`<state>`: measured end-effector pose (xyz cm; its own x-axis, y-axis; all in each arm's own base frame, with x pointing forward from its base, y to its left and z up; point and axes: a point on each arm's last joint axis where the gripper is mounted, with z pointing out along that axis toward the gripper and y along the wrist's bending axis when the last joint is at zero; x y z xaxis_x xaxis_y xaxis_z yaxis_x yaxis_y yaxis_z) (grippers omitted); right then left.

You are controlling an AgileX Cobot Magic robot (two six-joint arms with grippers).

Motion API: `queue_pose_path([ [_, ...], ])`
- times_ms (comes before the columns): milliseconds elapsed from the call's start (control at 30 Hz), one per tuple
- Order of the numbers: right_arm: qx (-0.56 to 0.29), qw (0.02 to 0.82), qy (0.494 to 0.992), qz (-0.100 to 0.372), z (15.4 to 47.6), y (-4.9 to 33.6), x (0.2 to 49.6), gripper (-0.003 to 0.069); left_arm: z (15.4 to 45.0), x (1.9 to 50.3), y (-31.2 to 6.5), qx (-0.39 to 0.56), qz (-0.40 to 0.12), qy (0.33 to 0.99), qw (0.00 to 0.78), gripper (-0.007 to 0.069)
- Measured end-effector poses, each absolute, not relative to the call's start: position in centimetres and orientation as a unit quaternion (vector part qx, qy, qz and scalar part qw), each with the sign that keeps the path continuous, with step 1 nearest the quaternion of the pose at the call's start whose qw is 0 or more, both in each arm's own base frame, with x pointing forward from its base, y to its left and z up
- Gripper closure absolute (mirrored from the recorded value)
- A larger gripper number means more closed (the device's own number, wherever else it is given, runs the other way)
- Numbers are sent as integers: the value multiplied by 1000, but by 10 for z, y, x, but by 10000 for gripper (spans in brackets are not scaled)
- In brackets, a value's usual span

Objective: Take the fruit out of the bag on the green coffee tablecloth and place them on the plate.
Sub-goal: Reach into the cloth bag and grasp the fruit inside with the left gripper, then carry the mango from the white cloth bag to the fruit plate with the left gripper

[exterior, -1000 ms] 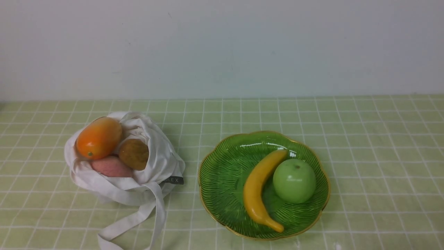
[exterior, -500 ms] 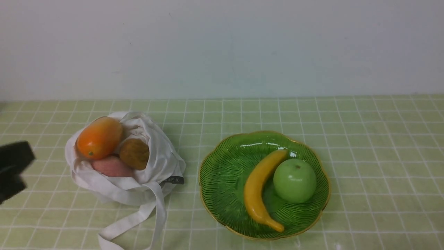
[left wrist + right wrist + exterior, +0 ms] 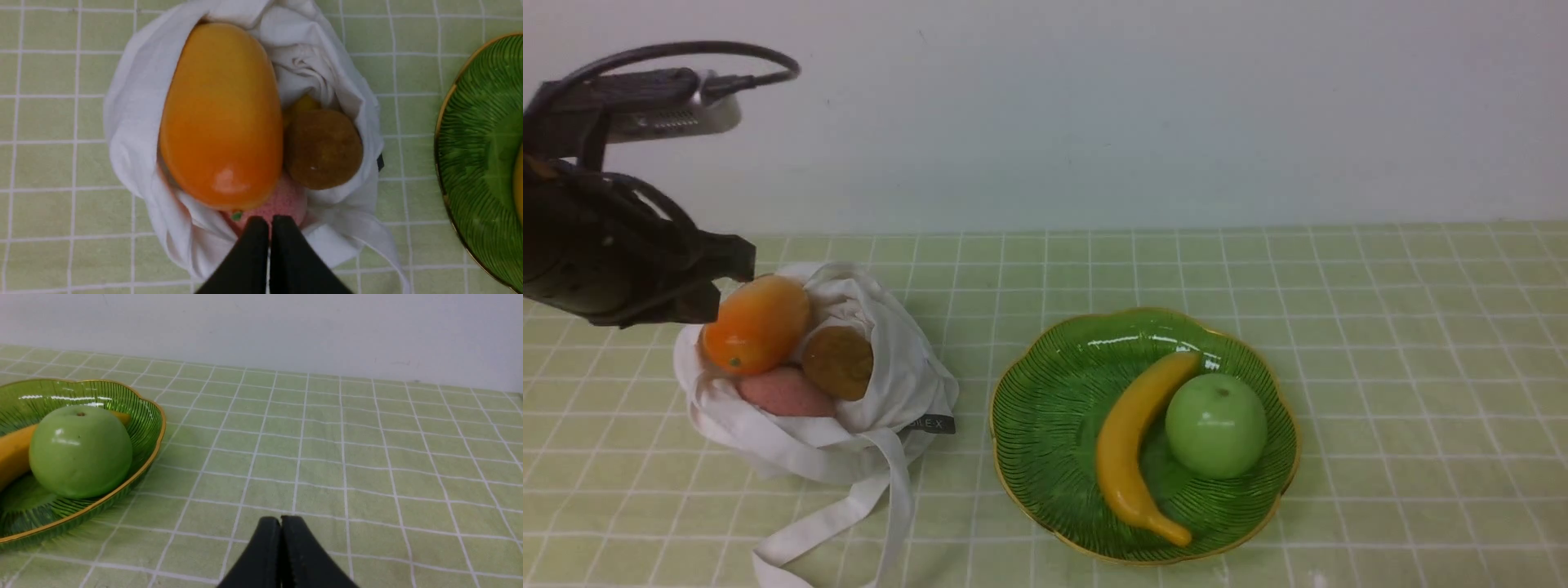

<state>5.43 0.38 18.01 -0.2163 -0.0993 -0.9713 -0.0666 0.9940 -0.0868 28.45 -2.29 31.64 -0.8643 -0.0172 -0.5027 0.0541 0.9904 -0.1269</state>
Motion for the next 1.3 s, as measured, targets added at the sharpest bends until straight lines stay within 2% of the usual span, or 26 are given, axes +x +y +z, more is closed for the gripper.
queue_pose_path([
  [133, -53, 624, 780, -13, 180, 4, 54, 671, 310, 308, -24, 11, -66, 967, 248, 565],
  [200, -53, 624, 780, -13, 180, 4, 54, 671, 311, 314, -24, 16, -63, 964, 259, 476],
  [333, -53, 624, 780, -13, 180, 4, 54, 671, 307, 327, -20, 54, -32, 956, 287, 251],
  [467, -53, 624, 780, -13, 180, 4, 54, 671, 288, 340, -20, 64, -22, 960, 272, 60],
  [567, -53, 624, 780, -13, 180, 4, 54, 671, 275, 346, -20, 66, -21, 965, 254, -21],
  [667, -53, 624, 780, -13, 180, 4, 54, 671, 263, 351, -20, 67, -22, 969, 238, -50],
  [833, -53, 624, 780, -13, 180, 4, 54, 671, 254, 355, -20, 67, -22, 972, 225, -29],
  [967, -53, 624, 780, -13, 180, 4, 54, 671, 251, 355, -20, 67, -22, 973, 218, 57],
  [1133, -53, 624, 780, -13, 180, 4, 54, 671, 257, 357, -21, 61, -24, 973, 222, 59],
  [1167, -53, 624, 780, -13, 180, 4, 54, 671, 261, 356, -21, 60, -25, 973, 223, 81],
  [1267, -53, 624, 780, -13, 180, 4, 54, 671, 279, 353, -22, 58, -34, 969, 238, 349],
  [1300, -53, 624, 780, -13, 180, 4, 54, 671, 288, 350, -23, 58, -41, 967, 246, 489],
])
